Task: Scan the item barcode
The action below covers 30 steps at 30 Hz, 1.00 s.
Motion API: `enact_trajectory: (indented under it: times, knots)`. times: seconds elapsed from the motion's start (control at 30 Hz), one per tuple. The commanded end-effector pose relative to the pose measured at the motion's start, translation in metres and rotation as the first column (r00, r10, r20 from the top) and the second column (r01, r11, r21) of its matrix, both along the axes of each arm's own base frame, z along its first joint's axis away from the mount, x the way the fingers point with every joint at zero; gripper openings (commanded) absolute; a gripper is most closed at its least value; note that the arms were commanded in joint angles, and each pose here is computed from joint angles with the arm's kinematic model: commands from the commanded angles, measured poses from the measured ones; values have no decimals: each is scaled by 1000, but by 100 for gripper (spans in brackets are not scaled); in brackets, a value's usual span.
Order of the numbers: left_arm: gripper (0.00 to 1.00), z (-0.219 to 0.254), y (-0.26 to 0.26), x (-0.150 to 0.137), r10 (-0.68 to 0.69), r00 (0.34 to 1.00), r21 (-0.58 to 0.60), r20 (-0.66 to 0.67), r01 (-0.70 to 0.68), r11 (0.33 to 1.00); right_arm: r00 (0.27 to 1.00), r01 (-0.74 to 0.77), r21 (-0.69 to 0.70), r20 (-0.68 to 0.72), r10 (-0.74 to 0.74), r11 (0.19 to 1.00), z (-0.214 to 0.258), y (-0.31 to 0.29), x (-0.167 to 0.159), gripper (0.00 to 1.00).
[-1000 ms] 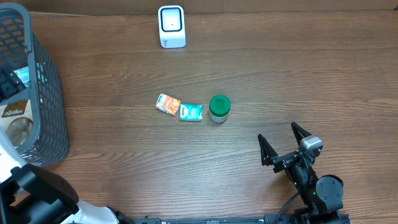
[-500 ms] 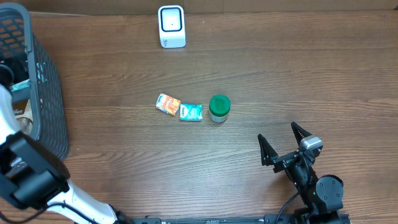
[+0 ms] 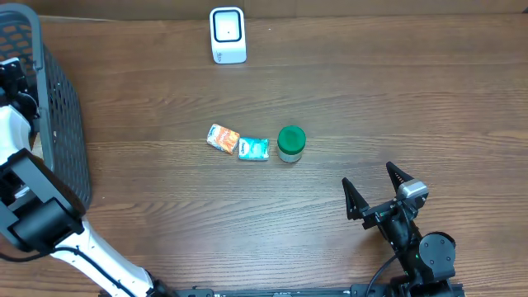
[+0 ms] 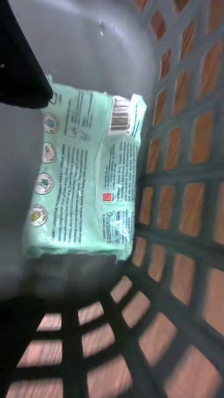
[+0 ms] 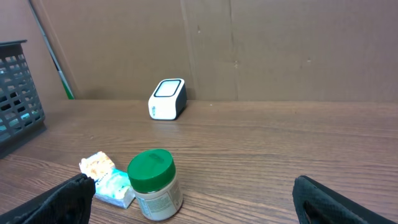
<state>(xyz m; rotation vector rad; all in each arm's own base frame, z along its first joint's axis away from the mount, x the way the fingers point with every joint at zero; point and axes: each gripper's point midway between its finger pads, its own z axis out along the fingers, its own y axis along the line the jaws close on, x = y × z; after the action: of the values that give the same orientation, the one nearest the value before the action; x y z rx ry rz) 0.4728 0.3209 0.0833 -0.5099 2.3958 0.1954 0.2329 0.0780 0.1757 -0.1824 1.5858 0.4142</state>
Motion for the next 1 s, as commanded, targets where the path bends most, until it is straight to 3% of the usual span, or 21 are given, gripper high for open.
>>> enact_trajectory:
  times: [0.0,0.17,0.3,0.33,0.37,0.4,0.6,0.77,0.97]
  knots:
    - [91,-11,6,9,-38,999,47,-15,38,998,1000,3,6,0,-3,1000,-2,0,0,100]
    - [81,-34,9,11,-34,999,46,-37,35,998,1000,3,6,0,-3,1000,-2,0,0,100]
    - [67,-57,8,8,-31,997,24,-73,33,999,1000,3,6,0,-3,1000,-2,0,0,100]
    - [57,-59,8,7,-30,996,21,-79,32,999,1000,3,6,0,-3,1000,-2,0,0,100]
    - [38,-61,7,6,-30,996,17,-86,31,999,1000,3,6,0,-3,1000,-2,0,0,100]
    - [27,-62,7,5,-28,996,17,-90,30,999,1000,3,6,0,-3,1000,-2,0,0,100]
    - [4,-47,4,2,-7,997,2,-81,7,1000,1000,3,6,0,-3,1000,-2,0,0,100]
    - [4,-18,-1,-7,27,996,-12,-80,-28,1000,1000,3,6,0,-3,1000,-2,0,0,100]
    - [4,58,6,-41,220,974,42,-54,-218,975,1000,3,6,0,-3,1000,-2,0,0,100]
